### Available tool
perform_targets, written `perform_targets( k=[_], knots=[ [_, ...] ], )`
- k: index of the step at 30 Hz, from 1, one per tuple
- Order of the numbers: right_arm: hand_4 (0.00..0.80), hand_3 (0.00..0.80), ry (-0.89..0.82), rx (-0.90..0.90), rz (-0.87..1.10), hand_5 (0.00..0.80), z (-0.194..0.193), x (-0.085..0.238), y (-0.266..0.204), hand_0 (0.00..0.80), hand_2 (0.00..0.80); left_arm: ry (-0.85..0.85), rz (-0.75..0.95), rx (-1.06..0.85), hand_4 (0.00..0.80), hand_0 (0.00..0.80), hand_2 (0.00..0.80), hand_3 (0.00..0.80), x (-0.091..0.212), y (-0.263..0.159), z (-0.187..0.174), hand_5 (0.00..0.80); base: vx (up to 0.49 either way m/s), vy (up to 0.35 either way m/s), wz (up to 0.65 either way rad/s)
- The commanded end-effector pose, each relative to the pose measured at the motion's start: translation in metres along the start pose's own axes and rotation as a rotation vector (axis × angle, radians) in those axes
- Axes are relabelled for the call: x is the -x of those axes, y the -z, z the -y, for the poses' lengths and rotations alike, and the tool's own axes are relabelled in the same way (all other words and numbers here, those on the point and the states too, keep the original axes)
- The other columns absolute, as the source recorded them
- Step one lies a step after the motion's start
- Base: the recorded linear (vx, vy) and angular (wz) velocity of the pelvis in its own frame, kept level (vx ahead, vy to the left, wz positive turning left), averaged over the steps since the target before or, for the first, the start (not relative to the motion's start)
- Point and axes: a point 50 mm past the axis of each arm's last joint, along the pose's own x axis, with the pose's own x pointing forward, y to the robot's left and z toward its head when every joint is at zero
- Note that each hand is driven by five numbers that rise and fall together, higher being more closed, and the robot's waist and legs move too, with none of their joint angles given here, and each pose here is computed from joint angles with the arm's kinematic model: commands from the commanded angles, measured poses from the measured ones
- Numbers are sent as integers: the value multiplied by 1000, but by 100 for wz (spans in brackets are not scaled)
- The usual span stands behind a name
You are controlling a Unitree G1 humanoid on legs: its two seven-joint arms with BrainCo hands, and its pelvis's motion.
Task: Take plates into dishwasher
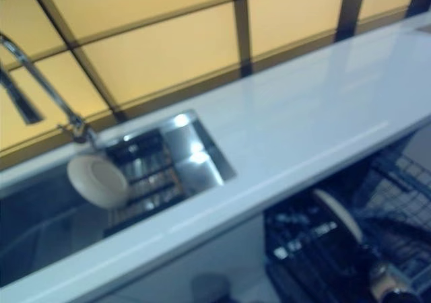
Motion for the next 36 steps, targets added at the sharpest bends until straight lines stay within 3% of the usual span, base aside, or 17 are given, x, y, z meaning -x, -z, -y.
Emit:
perform_targets(
  k=[1, 5, 13, 22, 28, 36],
  knots=[
    [0, 0, 13, 6, -8, 0, 13, 0, -6, 0, 0, -36, 48, -16, 0, 0, 0, 0, -3, -22, -10, 0, 0, -31, 0],
    [0, 0, 33, -5, -10, 0, 25, 2, -6, 0, 0, -51, 46, -13, 0, 0, 0, 0, -3, -23, -16, 0, 1, -10, 0],
    [0, 0, 171, -8, -20, 0, 93, 22, -1, 0, 0, -103, 38, 12, 0, 0, 0, 0, -2, -23, -32, 0, 13, -41, 0],
    [0, 0, 356, -66, -79, 0, 179, 62, 31, 0, 0, -149, 13, 38, 0, 0, 0, 0, 0, -14, -49, 0, 12, 1, -3],
    [0, 0, 459, -114, -99, 0, 217, 83, 43, 0, 0, -151, 7, 24, 0, 0, 0, 0, 0, -12, -50, 0, 18, -2, -4],
    [0, 0, 646, -136, -30, 0, 267, 116, 26, 0, 0, -151, -6, 20, 0, 0, 0, 0, 0, -8, -48, 0, 15, 6, -3]
  ],
)
